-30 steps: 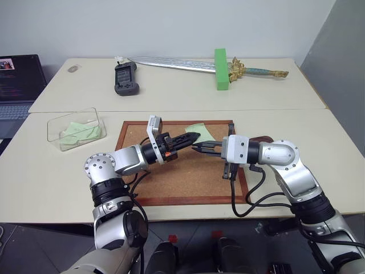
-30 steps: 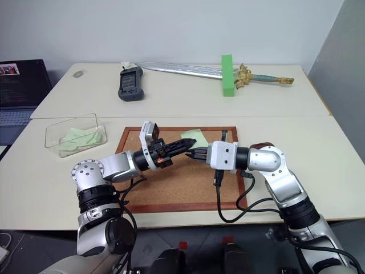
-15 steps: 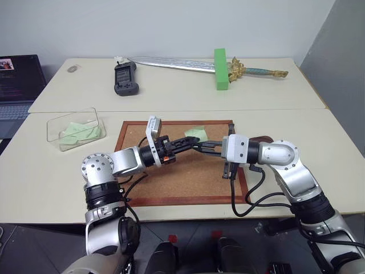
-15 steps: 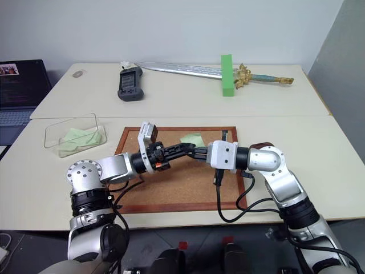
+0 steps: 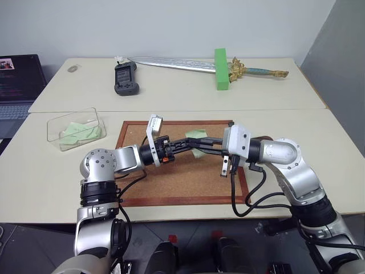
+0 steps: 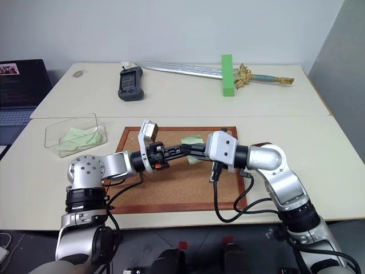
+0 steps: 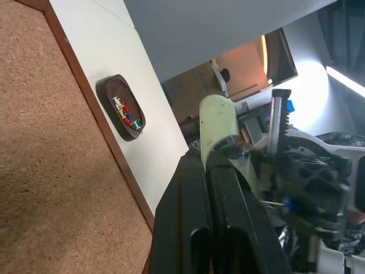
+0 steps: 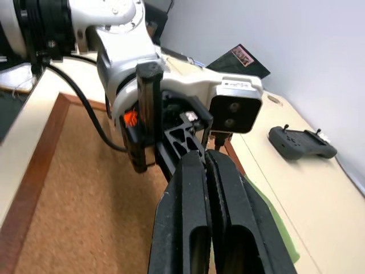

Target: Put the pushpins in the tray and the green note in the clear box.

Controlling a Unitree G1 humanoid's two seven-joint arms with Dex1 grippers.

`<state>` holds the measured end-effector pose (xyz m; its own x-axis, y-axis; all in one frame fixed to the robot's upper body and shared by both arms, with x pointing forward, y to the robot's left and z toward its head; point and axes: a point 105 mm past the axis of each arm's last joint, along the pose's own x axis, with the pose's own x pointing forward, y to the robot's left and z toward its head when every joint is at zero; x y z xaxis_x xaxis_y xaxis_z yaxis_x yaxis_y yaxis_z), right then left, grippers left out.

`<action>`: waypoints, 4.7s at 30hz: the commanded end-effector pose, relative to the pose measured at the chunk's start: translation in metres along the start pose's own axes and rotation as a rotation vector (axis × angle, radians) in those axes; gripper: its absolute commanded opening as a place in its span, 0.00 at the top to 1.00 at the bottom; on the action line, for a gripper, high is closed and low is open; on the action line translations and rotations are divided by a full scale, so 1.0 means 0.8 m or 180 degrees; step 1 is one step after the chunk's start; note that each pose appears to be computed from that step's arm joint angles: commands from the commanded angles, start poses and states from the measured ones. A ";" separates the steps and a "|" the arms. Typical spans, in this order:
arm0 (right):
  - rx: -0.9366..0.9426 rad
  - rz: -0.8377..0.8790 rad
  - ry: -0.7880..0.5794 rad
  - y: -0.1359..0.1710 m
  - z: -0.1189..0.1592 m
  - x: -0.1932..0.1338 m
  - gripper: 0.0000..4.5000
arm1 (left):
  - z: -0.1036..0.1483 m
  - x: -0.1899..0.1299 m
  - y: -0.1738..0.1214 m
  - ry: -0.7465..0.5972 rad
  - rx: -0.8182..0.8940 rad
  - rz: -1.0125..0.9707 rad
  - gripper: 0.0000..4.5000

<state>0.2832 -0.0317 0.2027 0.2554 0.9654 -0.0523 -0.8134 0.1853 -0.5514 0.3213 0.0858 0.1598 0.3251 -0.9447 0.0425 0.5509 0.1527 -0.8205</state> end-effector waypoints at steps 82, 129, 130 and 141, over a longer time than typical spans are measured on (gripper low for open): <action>0.1322 -0.1485 0.0291 -0.018 0.001 -0.139 0.70 | 0.059 0.004 -0.030 -0.0074 0.3398 0.0800 1.00; 0.1043 -0.0644 -0.0225 -0.008 0.040 -0.048 0.27 | 0.204 -0.317 0.068 -0.2306 0.3117 0.4688 0.62; 0.1042 -0.0648 -0.0219 -0.008 0.039 -0.049 0.27 | 0.204 -0.317 0.068 -0.2305 0.3121 0.4679 0.58; 0.1148 -0.1292 0.0106 -0.015 0.012 -0.082 0.27 | 0.158 -0.234 0.041 -0.1685 0.3683 0.3808 0.21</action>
<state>0.2689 -0.0805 0.2163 0.5050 0.8616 0.0515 -0.8424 0.5050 -0.1882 0.3814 0.3450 0.1772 0.9877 0.1379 0.0732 -0.1512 0.9620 0.2275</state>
